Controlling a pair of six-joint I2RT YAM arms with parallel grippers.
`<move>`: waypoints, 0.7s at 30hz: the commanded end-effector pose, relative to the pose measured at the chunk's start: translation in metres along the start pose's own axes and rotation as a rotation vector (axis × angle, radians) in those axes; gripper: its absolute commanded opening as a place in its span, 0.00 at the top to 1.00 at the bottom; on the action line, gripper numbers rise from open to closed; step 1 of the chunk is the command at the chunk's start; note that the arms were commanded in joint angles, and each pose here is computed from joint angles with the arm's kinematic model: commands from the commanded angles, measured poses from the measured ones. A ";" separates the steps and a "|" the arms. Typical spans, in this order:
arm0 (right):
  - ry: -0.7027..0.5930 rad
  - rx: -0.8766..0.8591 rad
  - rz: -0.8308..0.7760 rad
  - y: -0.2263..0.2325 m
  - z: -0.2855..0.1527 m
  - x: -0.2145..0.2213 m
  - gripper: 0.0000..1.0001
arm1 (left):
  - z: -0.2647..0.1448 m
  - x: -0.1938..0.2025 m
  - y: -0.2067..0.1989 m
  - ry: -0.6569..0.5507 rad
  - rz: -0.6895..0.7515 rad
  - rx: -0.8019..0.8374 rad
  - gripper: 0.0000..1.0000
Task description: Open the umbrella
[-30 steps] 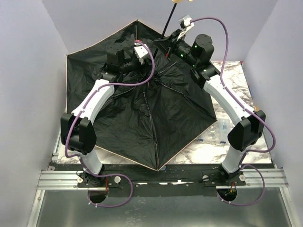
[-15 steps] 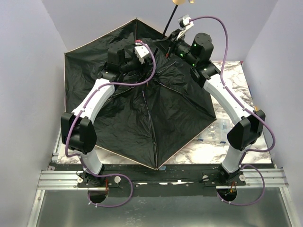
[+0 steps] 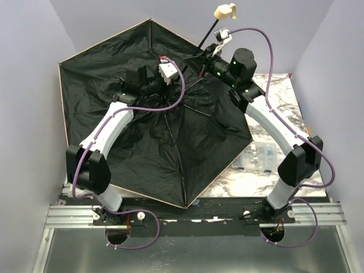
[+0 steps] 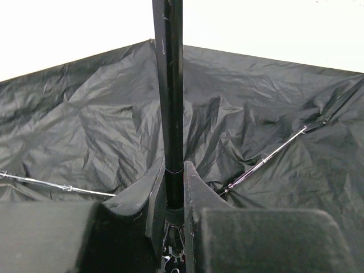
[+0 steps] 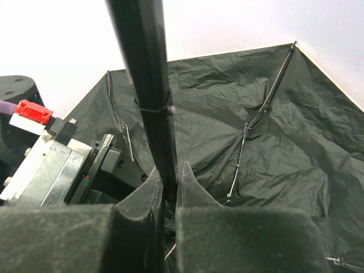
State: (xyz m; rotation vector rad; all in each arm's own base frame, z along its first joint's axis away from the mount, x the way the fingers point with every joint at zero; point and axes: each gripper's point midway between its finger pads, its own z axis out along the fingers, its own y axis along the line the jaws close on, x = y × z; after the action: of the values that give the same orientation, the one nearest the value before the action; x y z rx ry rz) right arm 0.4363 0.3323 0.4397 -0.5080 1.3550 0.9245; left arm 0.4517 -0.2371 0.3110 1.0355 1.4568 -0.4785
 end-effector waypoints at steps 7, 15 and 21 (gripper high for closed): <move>-0.372 -0.263 -0.075 0.107 -0.092 -0.141 0.95 | -0.059 -0.019 0.032 0.090 0.058 -0.200 1.00; -0.280 -0.202 -0.075 0.097 -0.107 -0.100 0.42 | -0.093 -0.126 0.045 -0.066 0.178 -0.260 1.00; -0.136 -0.003 -0.005 0.065 -0.125 -0.052 0.27 | -0.125 -0.173 0.054 -0.108 0.367 -0.340 1.00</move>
State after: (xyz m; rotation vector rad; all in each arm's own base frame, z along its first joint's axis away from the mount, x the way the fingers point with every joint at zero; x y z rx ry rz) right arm 0.2811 0.2610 0.5439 -0.5273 0.9790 1.0063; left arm 0.4236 -0.1801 0.4536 0.9391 1.3372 -0.1987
